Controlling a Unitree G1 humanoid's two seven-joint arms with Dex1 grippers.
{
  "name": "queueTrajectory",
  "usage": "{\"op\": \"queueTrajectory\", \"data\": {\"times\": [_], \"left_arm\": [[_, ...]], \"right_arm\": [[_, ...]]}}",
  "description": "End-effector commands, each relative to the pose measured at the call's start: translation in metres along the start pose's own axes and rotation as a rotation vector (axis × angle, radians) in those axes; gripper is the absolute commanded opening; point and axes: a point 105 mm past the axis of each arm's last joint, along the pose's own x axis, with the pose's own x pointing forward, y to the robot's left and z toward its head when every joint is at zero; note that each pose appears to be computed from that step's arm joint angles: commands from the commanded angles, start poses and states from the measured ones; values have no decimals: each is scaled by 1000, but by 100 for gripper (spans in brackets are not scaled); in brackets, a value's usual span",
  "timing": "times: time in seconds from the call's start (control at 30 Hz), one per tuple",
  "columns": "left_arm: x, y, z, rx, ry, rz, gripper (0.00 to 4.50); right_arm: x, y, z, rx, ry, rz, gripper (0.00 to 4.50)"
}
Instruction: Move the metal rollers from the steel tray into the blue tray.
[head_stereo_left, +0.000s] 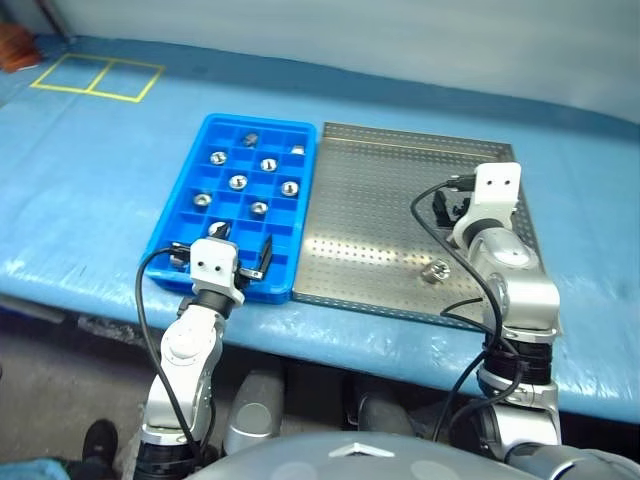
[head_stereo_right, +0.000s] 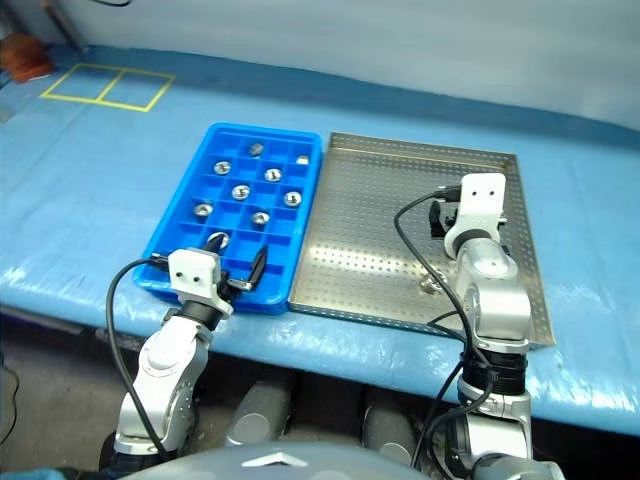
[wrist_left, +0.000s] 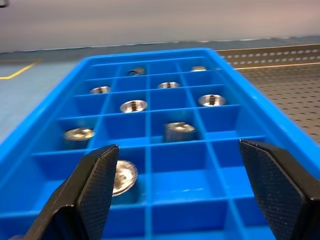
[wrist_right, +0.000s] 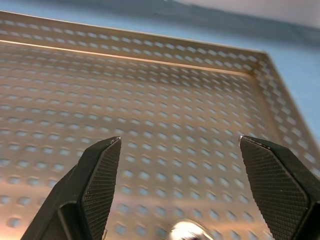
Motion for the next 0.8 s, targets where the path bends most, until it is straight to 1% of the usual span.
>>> {"op": "queueTrajectory", "data": {"times": [0.03, 0.23, 0.43, 0.7, 0.8], "left_arm": [[3, -4, 6, 2, -23, -29, 421], [5, -5, 5, 0, -24, -37, 421], [5, -5, 5, 0, -26, -36, 421], [6, -7, 5, -2, -24, -47, 421], [6, -8, 5, -3, -25, -53, 421]], "right_arm": [[-8, -3, 6, 35, -5, -1, 399], [-10, 10, 1, 80, 35, 80, 399], [-8, 24, 5, 121, 1, 149, 399], [5, 39, -6, 142, 7, 198, 399], [12, 46, -14, 144, 30, 216, 399]]}}
